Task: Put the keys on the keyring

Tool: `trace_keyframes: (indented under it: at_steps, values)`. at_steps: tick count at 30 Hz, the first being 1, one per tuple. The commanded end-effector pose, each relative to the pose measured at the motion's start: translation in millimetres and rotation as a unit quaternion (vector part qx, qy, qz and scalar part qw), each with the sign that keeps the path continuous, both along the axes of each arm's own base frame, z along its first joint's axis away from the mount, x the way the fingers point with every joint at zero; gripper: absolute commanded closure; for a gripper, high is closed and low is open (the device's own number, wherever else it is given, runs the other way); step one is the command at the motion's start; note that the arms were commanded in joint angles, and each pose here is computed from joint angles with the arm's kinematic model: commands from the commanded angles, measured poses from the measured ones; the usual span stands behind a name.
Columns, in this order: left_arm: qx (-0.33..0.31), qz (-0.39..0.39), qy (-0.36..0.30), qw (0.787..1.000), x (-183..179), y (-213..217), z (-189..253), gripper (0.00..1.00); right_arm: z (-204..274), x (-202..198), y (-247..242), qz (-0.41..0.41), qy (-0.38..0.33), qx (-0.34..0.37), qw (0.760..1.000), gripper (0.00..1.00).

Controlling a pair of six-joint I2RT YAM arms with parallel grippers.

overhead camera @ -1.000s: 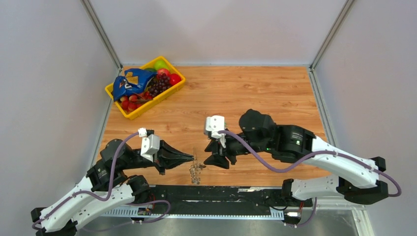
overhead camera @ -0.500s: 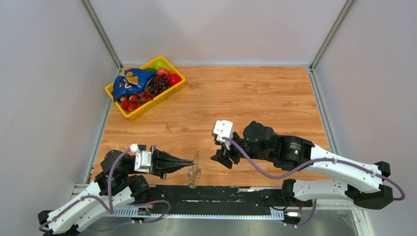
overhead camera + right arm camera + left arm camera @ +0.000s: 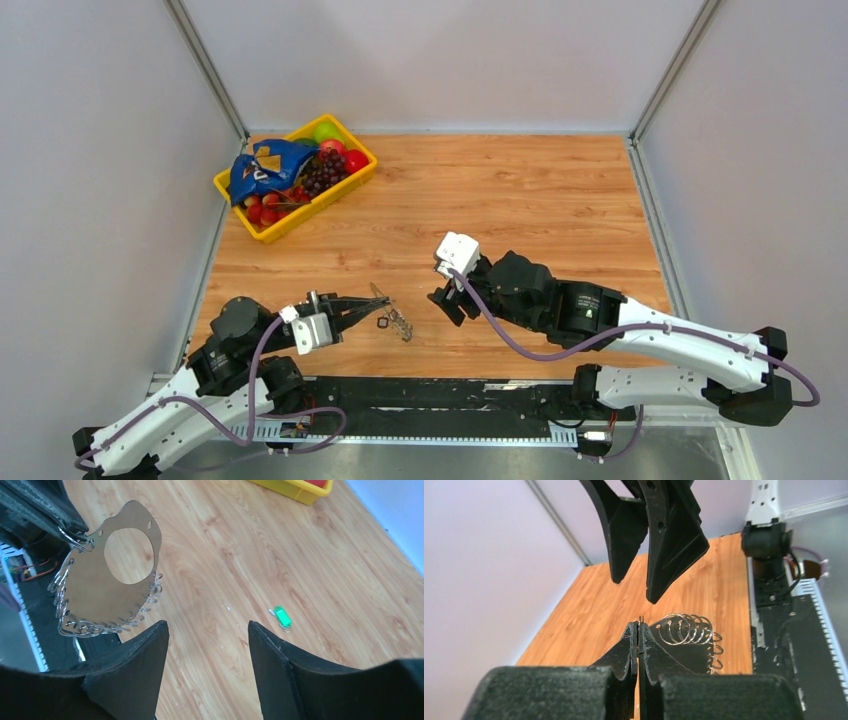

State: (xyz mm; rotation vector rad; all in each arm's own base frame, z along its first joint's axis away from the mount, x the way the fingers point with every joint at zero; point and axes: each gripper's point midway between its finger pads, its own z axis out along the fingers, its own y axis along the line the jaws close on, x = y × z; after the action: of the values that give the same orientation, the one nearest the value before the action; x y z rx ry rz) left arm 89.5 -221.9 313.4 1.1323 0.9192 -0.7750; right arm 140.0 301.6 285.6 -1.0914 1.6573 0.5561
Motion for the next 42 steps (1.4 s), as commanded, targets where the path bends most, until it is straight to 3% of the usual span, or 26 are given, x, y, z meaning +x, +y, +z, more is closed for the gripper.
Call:
trace_keyframes:
  at_steps: [1, 7, 11, 20, 24, 35, 42]
  values:
    - [0.000, 0.040, -0.067, 0.997, 11, 9, 16, 1.00, 13, 20, -3, -0.060, -0.025, 0.027, 0.998, 0.34]
    - [-0.011, 0.039, -0.064, 0.997, 10, 10, 18, 1.00, 9, 35, -8, -0.110, -0.031, 0.019, 0.993, 0.29]
    - [-0.019, 0.023, -0.031, 0.999, 4, 9, 25, 1.00, 6, 59, -15, -0.152, 0.009, 0.038, 0.988, 0.27]
    - [-0.036, -0.011, 0.144, 0.989, -9, 1, 39, 1.00, -54, 125, -21, -0.235, 0.160, 0.052, 0.957, 0.35]
    - [-0.043, -0.008, 0.184, 0.982, -7, -2, 35, 1.00, -88, 153, -29, -0.287, 0.205, 0.060, 0.934, 0.41]
    - [-0.056, 0.024, 0.187, 0.980, -4, 13, 29, 1.00, -174, 197, -56, -0.374, 0.309, 0.143, 0.863, 0.46]
    - [-0.045, 0.031, 0.190, 0.980, -2, 13, 24, 1.00, -206, 208, -47, -0.377, 0.342, 0.157, 0.846, 0.51]
